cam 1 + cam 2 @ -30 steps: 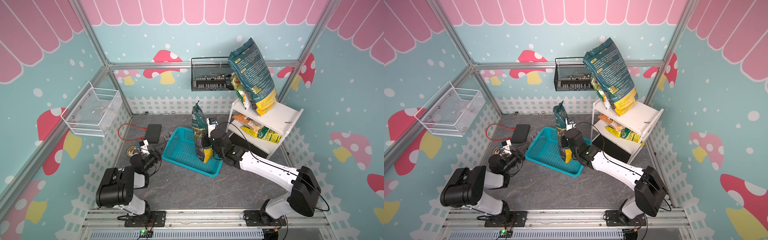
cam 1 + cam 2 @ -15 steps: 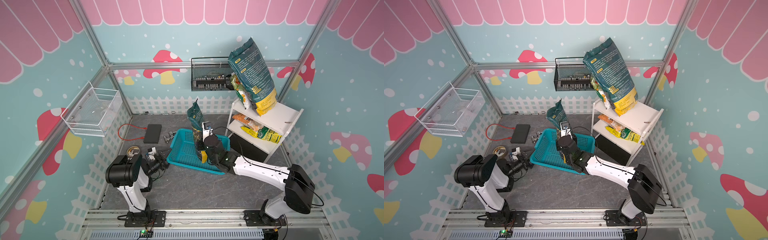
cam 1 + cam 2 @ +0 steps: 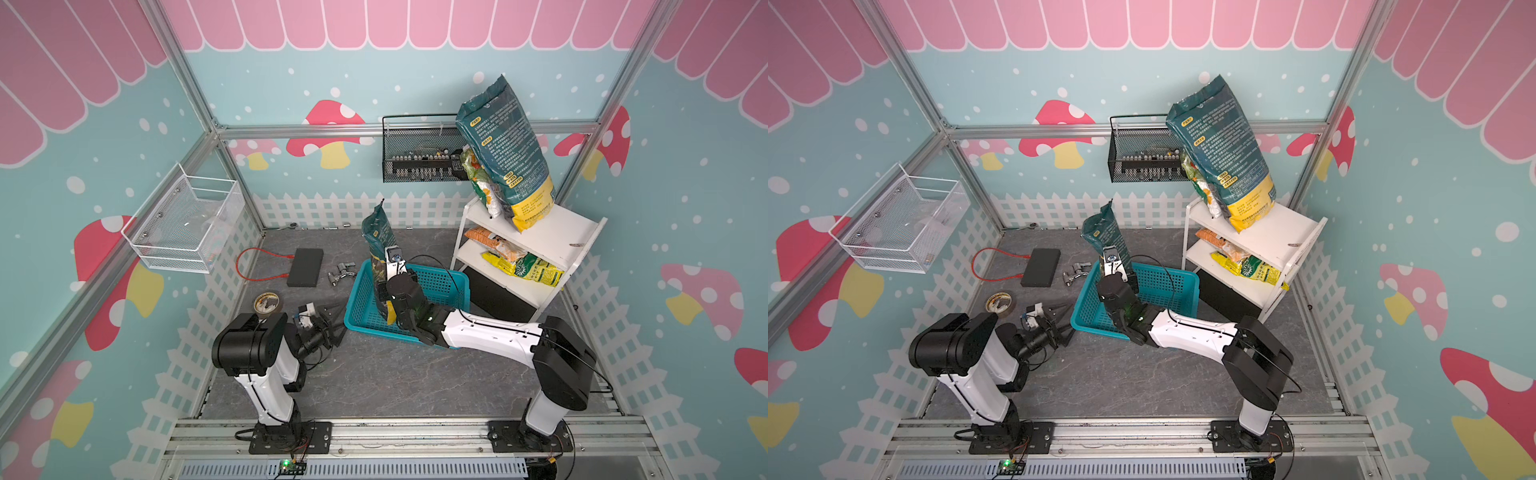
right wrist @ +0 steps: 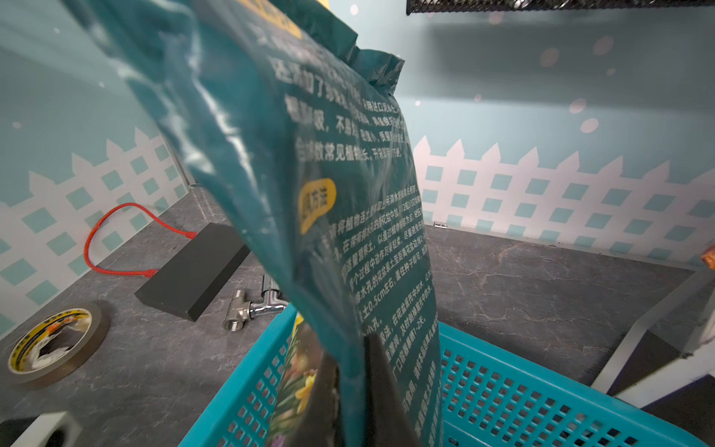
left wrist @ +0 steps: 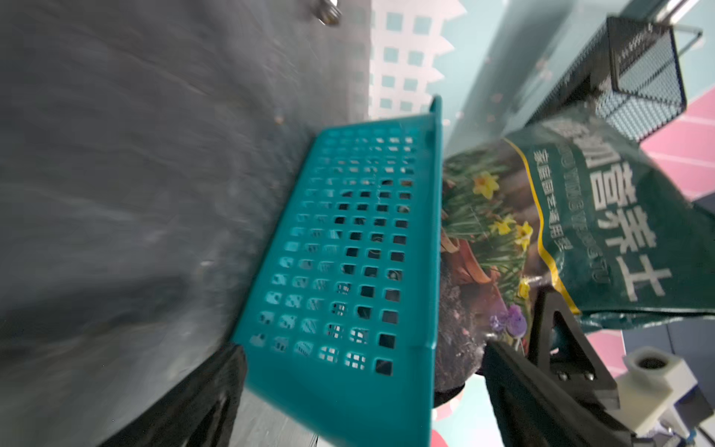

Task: Take down the fertilizer bag from the shelf
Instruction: Place the fertilizer bag in the storage box.

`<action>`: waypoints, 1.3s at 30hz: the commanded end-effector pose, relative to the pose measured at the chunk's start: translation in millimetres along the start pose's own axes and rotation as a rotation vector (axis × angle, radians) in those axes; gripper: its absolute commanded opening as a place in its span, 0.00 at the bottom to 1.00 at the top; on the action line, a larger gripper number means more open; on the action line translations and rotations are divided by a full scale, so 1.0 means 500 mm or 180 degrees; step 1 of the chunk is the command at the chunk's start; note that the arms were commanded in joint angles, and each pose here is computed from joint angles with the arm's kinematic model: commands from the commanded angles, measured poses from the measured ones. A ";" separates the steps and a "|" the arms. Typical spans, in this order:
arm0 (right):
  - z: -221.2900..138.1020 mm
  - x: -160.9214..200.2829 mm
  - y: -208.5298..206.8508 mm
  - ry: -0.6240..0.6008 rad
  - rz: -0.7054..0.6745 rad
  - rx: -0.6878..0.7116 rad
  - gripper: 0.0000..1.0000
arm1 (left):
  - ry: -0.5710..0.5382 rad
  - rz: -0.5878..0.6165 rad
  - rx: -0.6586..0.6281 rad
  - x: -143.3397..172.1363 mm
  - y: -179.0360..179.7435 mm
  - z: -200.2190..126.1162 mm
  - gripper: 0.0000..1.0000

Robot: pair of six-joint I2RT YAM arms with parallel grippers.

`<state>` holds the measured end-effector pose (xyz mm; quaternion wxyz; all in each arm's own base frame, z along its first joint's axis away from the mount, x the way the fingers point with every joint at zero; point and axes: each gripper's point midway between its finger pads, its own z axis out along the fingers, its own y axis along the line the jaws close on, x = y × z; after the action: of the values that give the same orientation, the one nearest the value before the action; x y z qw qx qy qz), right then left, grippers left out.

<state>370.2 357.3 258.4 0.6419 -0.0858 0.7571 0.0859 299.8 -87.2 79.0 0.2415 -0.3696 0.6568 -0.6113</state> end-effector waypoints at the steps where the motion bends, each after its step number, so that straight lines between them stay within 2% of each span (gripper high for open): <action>1: -0.021 -0.179 -0.027 -0.0858 0.0659 0.0260 0.00 | -0.0253 0.0556 0.0614 -0.026 -0.108 -0.040 0.99; 6: 0.007 -0.169 -0.007 -0.0865 0.0596 0.0341 0.00 | -0.0288 0.0773 0.0561 -0.041 -0.121 -0.039 0.99; 10: 0.025 -0.159 0.011 -0.0925 0.0612 0.0342 0.00 | -0.0342 0.1053 -0.0005 -0.084 -0.103 -0.009 0.99; 13: 0.040 -0.146 0.029 -0.0941 0.0567 0.0361 0.00 | -0.0748 0.1644 -0.0383 -0.112 -0.153 -0.022 0.99; 16: 0.040 -0.144 0.041 -0.1018 0.0481 0.0434 0.00 | -0.1097 0.1948 -0.0417 -0.108 -0.200 -0.051 0.99; 18: 0.030 -0.149 0.044 -0.1119 0.0417 0.0509 0.00 | -0.1134 0.1962 -0.0356 -0.103 -0.209 -0.056 0.99; 24: 0.008 -0.141 0.053 -0.1284 0.0131 0.1065 0.00 | -0.0849 0.1842 -0.0340 -0.094 -0.196 -0.027 0.99; 27: 0.006 -0.131 0.052 -0.1292 0.0041 0.1382 0.00 | -0.0879 0.1845 -0.0337 -0.096 -0.196 -0.030 0.99; 30: 0.018 -0.117 0.078 -0.1229 -0.0268 0.1493 0.00 | -0.0985 0.1937 -0.0360 -0.099 -0.210 -0.040 1.00; 33: 0.042 -0.094 0.122 -0.1099 -0.0611 0.1364 0.00 | -0.1102 0.2030 -0.0328 -0.098 -0.229 -0.053 1.00; 39: 0.066 -0.049 0.187 -0.0948 -0.0733 0.0618 0.00 | -0.1189 0.2082 -0.0323 -0.099 -0.238 -0.063 0.99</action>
<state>392.1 439.8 226.5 0.7285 -0.0939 0.6607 -0.1548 327.7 -30.3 193.1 0.5128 -0.2570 0.7091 -0.4100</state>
